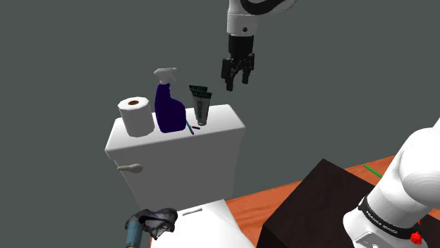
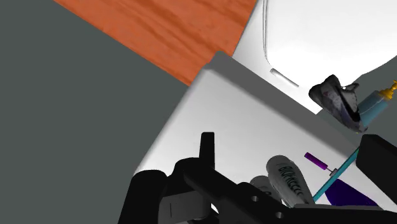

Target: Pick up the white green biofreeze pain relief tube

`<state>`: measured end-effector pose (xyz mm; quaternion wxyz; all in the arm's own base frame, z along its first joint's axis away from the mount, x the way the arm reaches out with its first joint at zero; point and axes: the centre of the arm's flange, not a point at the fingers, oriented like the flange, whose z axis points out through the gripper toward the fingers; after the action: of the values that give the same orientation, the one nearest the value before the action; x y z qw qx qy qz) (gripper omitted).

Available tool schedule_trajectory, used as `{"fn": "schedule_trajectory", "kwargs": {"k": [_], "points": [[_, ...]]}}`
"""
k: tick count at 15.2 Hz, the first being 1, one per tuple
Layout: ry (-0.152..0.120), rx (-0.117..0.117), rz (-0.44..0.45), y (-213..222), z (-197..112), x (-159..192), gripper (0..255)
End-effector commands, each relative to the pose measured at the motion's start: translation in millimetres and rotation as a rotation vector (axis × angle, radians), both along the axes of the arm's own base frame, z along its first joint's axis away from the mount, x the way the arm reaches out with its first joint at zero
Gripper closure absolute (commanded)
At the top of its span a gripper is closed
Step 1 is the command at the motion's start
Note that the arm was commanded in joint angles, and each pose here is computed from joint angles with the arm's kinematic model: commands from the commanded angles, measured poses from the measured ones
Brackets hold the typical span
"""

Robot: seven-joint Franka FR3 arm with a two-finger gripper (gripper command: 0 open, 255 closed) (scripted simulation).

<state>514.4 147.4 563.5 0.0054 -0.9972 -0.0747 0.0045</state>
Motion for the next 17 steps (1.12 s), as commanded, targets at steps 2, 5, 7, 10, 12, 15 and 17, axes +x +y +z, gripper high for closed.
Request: {"fn": "schedule_trajectory", "kwargs": {"k": [2,5,7,10,12,15,17], "points": [[0.013,0.000,0.003,25.0,-1.7,32.8,0],[0.024,-0.001,0.006,50.4,-3.7,65.1,0],[0.030,-0.001,0.007,61.2,-4.7,78.8,0],[0.030,-0.001,0.007,61.1,-20.5,78.7,0],[0.030,-0.001,0.007,61.2,-31.0,78.8,0],[0.030,-0.001,0.007,61.1,-44.7,78.7,0],[0.029,-0.001,0.007,61.1,-44.8,78.5,255]]}}
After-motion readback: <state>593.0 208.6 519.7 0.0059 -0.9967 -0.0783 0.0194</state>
